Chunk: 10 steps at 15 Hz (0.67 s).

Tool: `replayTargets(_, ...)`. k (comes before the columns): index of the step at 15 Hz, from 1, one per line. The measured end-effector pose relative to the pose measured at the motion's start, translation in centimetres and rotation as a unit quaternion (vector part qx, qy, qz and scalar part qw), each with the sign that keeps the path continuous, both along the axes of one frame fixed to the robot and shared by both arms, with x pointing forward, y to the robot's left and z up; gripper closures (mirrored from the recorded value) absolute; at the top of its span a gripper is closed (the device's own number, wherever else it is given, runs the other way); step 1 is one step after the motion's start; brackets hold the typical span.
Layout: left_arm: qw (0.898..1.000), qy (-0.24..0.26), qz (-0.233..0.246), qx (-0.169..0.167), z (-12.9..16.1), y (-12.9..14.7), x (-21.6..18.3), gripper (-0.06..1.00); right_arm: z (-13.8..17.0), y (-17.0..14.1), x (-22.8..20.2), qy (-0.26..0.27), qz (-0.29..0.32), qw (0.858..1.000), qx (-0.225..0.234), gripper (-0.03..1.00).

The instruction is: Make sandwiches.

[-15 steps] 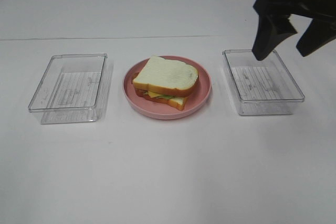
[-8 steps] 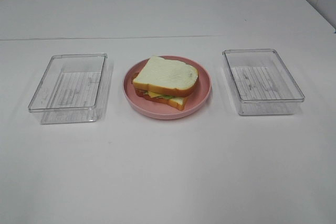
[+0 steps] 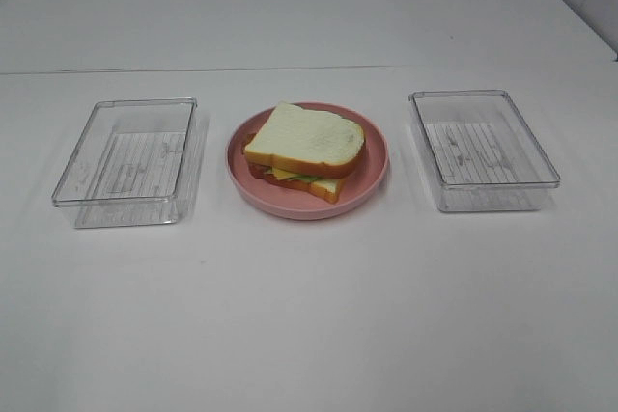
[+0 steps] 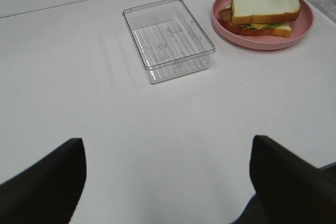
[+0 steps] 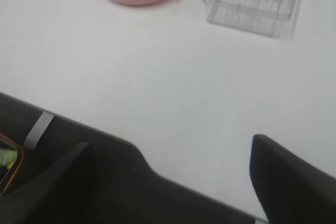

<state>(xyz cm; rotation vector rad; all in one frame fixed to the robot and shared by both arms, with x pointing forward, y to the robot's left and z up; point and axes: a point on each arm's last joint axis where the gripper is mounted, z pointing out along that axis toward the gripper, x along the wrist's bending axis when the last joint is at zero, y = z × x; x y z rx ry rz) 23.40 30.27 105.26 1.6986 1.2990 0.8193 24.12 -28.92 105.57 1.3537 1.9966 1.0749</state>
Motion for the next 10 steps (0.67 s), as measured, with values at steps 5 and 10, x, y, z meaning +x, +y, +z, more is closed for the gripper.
replayTargets(5,1.000,0.000,0.000,0.000,0.00,0.00,0.00,0.14,-0.18,-0.29,-0.86,-0.059,0.009,0.998,0.002,0.21)
replayTargets(10,1.000,0.000,0.000,0.000,0.00,0.00,0.00,0.14,-0.18,-0.29,-0.86,-0.059,0.009,0.998,0.002,0.21)
